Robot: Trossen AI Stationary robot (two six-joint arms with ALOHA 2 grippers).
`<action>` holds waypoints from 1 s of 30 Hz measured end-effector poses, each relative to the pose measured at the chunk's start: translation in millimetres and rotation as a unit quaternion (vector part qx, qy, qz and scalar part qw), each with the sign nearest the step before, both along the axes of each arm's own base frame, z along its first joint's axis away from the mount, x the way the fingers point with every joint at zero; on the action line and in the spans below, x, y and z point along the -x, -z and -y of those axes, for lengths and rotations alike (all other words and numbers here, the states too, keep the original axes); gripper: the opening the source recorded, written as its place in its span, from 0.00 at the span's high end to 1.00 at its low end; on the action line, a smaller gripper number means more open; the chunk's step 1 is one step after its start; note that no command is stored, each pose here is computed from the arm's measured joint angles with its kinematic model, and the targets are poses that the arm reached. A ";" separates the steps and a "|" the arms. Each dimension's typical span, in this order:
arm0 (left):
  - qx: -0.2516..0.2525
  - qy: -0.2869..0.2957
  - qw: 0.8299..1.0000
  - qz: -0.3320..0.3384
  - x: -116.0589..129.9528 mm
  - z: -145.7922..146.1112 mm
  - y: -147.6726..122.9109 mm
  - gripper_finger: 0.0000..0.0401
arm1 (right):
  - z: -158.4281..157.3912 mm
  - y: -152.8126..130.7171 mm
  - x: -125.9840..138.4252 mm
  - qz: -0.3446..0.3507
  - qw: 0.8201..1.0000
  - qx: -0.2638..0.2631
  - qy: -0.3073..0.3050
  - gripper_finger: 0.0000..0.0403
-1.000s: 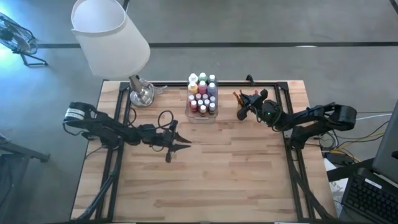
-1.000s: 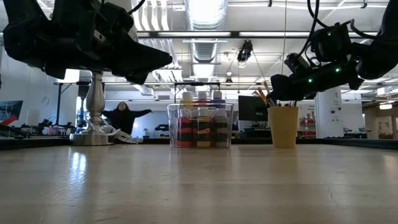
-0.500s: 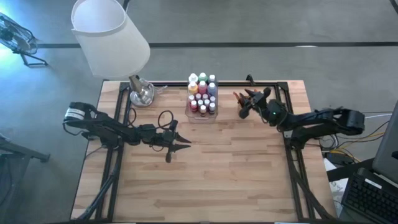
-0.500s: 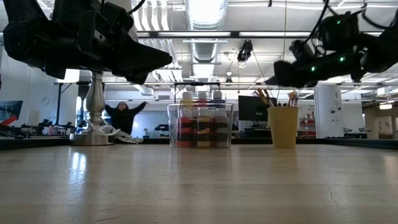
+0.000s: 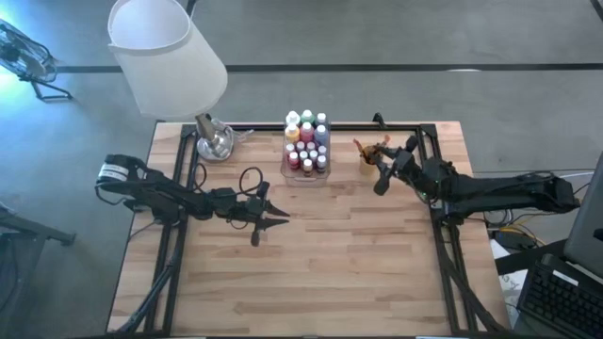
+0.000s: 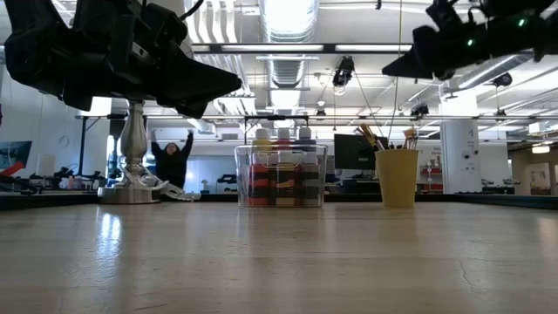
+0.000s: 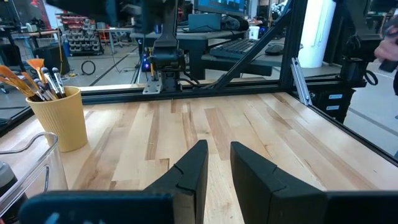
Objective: Pick & Place Paint Supplies
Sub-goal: Return to Home Position
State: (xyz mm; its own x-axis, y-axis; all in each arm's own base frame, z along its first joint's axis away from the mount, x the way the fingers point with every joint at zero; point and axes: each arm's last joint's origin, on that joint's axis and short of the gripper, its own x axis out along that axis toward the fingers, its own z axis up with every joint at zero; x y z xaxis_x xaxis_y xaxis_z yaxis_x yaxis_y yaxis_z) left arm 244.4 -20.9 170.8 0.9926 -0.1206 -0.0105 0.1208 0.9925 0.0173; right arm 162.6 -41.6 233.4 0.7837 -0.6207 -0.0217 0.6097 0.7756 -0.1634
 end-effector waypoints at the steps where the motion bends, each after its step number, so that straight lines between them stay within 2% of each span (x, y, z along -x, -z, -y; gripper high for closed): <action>1: 0.000 0.000 1.000 0.000 0.0 0.0 0.0 0.82 | -4.8 -4.4 0.1 -0.010 1.000 -0.005 -0.004 0.73; 5: 0.000 0.000 1.000 0.000 0.0 0.0 0.0 0.82 | -24.6 -14.4 1.1 -0.057 0.998 -0.026 0.001 0.83; 9: 0.000 0.000 1.000 0.000 0.0 0.0 0.1 0.82 | -40.2 -5.1 0.7 -0.087 0.996 -0.020 0.017 0.95; 12: 0.000 0.000 1.000 -0.001 0.0 0.0 0.2 0.82 | -45.9 9.6 1.3 -0.090 0.995 -0.029 0.041 0.97; 15: 0.000 0.000 1.000 -0.003 0.0 0.0 0.5 0.82 | -47.9 33.0 4.3 -0.089 0.994 -0.051 0.034 0.98; 20: 0.000 0.000 1.000 -0.004 0.0 0.2 0.8 0.82 | -46.4 55.5 13.8 -0.067 0.994 -0.078 -0.032 0.98; 26: -0.001 0.000 1.000 -0.012 0.1 0.2 2.4 0.82 | -47.6 68.5 27.6 -0.064 0.976 -0.102 -0.179 0.98; 30: -0.001 0.000 1.000 -0.013 0.1 0.1 2.4 0.82 | -44.2 80.7 36.9 -0.058 0.970 -0.104 -0.211 0.98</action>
